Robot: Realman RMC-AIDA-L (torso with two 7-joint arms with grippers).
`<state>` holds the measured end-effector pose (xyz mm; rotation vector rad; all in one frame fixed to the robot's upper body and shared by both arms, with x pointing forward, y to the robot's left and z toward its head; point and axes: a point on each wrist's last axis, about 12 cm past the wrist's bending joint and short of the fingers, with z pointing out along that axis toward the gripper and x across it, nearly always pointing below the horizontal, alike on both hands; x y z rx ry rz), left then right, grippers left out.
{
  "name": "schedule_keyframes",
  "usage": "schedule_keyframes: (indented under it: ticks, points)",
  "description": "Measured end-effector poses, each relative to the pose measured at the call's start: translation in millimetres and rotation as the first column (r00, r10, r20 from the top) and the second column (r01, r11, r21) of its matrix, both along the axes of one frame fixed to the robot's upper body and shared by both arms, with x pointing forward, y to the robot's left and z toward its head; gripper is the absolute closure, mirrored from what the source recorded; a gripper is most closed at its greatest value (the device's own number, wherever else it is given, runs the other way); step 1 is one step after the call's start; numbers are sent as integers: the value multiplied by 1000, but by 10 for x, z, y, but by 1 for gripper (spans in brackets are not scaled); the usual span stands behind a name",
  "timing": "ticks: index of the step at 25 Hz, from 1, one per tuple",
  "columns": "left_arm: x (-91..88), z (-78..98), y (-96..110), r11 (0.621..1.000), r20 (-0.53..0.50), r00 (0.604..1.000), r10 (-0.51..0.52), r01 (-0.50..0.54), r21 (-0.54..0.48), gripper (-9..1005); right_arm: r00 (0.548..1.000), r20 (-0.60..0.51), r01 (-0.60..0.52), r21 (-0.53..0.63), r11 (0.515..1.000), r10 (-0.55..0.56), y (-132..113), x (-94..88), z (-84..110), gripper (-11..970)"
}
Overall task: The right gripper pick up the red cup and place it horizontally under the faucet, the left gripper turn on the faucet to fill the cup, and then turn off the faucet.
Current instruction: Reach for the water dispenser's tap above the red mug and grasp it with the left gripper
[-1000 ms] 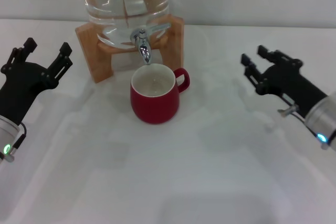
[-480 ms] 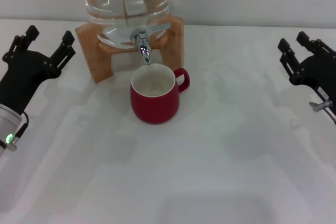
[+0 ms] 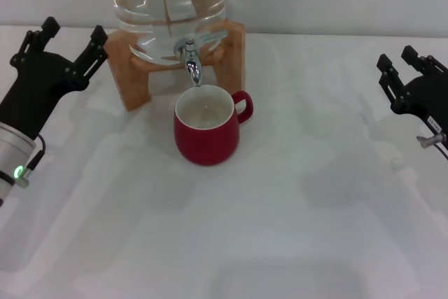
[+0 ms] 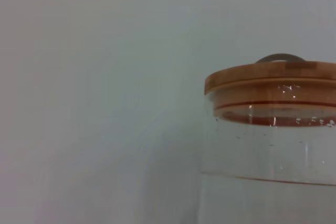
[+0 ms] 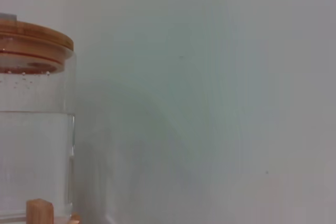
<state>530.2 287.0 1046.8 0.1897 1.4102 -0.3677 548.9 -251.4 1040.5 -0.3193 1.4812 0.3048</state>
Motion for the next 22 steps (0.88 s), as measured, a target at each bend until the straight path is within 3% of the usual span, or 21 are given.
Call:
schedule_keyframes:
  ticks: [12, 22]
  points:
    - [27, -3, -61, 998, -29, 999, -45, 46, 38, 117, 1000, -19, 6, -5, 1000, -6, 1, 1, -25, 534]
    - [-103, 65, -107, 994, -63, 996, -69, 74, 80, 116, 1000, -30, 6, -7, 1000, -6, 13, -2, -41, 534]
